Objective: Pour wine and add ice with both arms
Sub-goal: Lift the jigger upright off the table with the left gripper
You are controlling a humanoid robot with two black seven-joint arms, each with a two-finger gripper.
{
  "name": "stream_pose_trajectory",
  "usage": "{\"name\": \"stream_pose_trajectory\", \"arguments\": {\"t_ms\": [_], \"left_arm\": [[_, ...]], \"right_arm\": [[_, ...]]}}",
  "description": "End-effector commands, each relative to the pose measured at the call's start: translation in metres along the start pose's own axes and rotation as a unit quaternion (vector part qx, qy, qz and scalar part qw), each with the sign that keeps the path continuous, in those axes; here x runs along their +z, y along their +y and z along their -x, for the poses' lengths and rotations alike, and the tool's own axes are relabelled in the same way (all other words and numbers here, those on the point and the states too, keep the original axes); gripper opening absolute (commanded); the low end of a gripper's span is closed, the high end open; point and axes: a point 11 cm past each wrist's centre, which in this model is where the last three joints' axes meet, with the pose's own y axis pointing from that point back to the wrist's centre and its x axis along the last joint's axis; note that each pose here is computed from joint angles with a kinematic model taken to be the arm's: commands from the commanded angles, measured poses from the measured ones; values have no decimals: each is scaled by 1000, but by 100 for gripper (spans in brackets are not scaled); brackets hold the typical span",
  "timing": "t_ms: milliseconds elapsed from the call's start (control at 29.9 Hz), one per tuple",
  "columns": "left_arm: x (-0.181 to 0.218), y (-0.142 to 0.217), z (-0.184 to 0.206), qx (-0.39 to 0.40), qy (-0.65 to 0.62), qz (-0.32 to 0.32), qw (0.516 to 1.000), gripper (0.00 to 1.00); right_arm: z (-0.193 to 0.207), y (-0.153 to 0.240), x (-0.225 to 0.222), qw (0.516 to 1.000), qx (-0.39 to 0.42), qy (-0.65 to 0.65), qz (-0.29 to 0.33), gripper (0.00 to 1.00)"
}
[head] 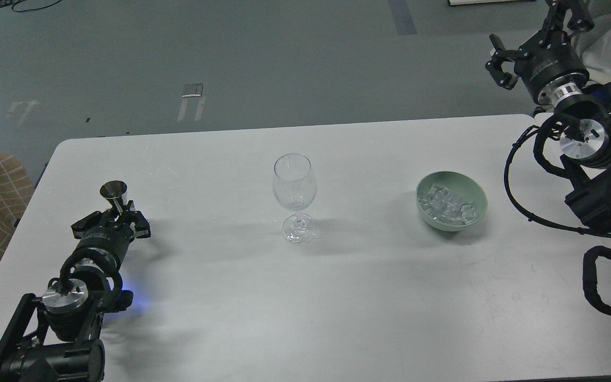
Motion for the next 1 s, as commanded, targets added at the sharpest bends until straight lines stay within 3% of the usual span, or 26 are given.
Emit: {"name": "stream_pose_trajectory", "arguments": {"t_ms": [0,368,769,970], "left_arm": [[0,0,5,-14,1,0,1000,19],[3,6,65,-97,-10,-5,995,13],[1,17,130,-152,-61,-52,985,4],[-25,19,169,-152,-73,-97,981,0]], "right_arm": [[1,-1,0,1000,-1,-2,-1,100],[2,-1,-2,1000,-4,-2,-3,100],[1,-1,-3,1000,-3,-2,-4,100],[-3,0,-10,1000,0,4,-8,100]]}}
